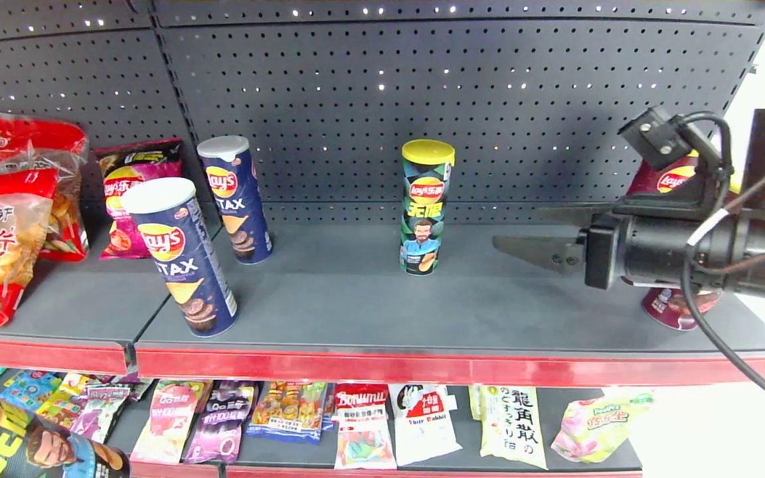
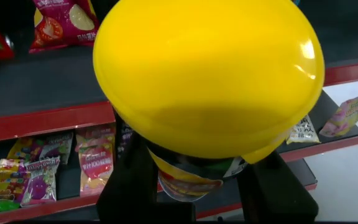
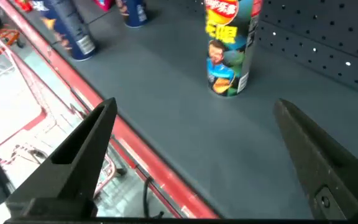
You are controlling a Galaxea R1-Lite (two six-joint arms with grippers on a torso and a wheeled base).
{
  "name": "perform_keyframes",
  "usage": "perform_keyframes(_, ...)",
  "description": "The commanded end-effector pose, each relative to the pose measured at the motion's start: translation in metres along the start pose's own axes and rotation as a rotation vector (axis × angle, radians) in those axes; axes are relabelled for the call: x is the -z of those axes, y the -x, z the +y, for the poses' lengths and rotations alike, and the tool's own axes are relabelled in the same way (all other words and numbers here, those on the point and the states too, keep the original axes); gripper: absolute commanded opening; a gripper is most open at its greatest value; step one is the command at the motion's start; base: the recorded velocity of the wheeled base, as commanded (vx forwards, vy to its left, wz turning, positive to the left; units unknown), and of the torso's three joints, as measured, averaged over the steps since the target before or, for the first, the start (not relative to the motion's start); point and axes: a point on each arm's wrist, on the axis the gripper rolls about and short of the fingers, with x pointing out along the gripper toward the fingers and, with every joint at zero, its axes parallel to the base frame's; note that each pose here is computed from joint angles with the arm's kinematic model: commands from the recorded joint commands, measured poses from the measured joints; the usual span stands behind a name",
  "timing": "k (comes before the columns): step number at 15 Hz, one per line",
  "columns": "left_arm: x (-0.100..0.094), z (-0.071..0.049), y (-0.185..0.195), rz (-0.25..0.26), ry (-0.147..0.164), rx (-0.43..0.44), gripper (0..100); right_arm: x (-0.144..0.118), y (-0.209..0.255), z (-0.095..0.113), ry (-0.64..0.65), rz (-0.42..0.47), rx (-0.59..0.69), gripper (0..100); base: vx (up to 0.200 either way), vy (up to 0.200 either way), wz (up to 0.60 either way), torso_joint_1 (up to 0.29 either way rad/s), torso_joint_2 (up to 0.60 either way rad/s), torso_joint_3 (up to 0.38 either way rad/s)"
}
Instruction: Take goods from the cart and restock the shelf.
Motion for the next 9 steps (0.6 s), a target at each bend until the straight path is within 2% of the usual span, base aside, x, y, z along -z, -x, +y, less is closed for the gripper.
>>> perform_keyframes(1,-0.001,0.0,-0.002,0.011,0.002,-0.001,0,0.008,-0.025,-0.013,-0.018,0.047,0.006,100,0.0,0.0,0.0,0.0,0.0,0.0)
perform_keyframes(2,0.0,0.001,-0.003,0.015,0.003,-0.002,0,0.015,-0.055,-0.031,0.022,0.022,0.015,100,0.0,0.0,0.0,0.0,0.0,0.0)
perform_keyframes(4,-0.001,0.001,-0.004,0.02,0.003,-0.013,0,0.014,-0.072,-0.037,0.041,-0.031,0.025,100,0.0,0.0,0.0,0.0,0.0,0.0)
perform_keyframes(9,0.0,0.001,-0.004,0.025,0.004,-0.013,0,0.011,-0.095,-0.044,0.045,-0.039,0.023,100,0.0,0.0,0.0,0.0,0.0,0.0)
